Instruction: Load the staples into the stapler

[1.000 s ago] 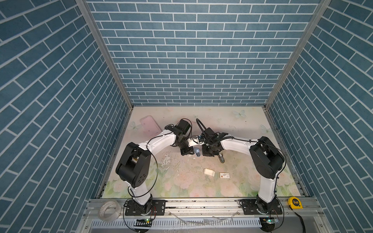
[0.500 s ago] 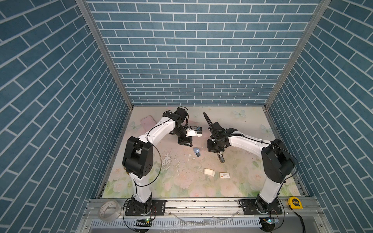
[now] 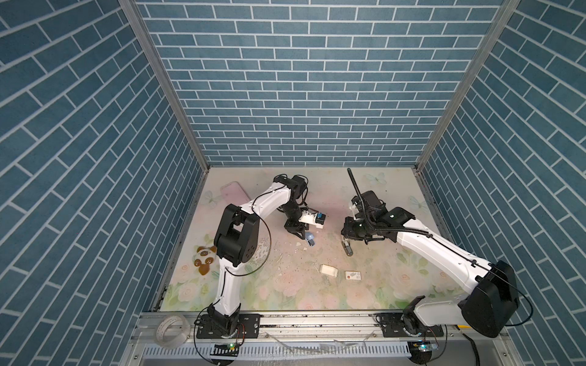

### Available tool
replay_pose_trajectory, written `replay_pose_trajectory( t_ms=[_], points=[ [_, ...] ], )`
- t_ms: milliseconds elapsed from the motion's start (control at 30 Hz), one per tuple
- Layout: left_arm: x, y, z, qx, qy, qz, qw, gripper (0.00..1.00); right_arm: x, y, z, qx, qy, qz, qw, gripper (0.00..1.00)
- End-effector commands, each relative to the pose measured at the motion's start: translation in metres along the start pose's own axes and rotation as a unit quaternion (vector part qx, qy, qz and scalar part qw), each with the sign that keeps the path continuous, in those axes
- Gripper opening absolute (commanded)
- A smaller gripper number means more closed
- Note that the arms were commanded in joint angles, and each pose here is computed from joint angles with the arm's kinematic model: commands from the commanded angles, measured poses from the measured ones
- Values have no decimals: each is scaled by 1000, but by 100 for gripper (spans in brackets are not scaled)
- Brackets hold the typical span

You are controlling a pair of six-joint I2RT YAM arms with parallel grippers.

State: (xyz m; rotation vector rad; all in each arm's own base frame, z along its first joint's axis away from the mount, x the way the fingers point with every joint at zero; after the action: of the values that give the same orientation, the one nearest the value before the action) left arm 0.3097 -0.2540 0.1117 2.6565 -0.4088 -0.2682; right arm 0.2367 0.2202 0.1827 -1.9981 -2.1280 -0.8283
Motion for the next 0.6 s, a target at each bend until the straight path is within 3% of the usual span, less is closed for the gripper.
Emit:
replay_pose_trajectory(
  t_ms=[0,567],
  points=[
    [6,5,0,-3,22,38,999,51,-15,-12,-3,3,-24,39,999,13],
    [11,2,23,0,41,67,997,50,-27,-20,-8,-8,-39,51,998,12]
  ],
)
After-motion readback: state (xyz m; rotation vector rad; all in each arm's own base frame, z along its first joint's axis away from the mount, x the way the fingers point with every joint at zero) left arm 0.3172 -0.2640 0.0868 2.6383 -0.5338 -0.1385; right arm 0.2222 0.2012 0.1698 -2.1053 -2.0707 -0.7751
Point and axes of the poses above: each gripper's point midway between its finger pads, its own z axis out along the fingers, its own x axis along the line the jaws close on, y = z × x, the point moved 3 cm from there along -z, back along the fingers, and after that the axes turned 2 degrees about -z, right-handed, at the moved point
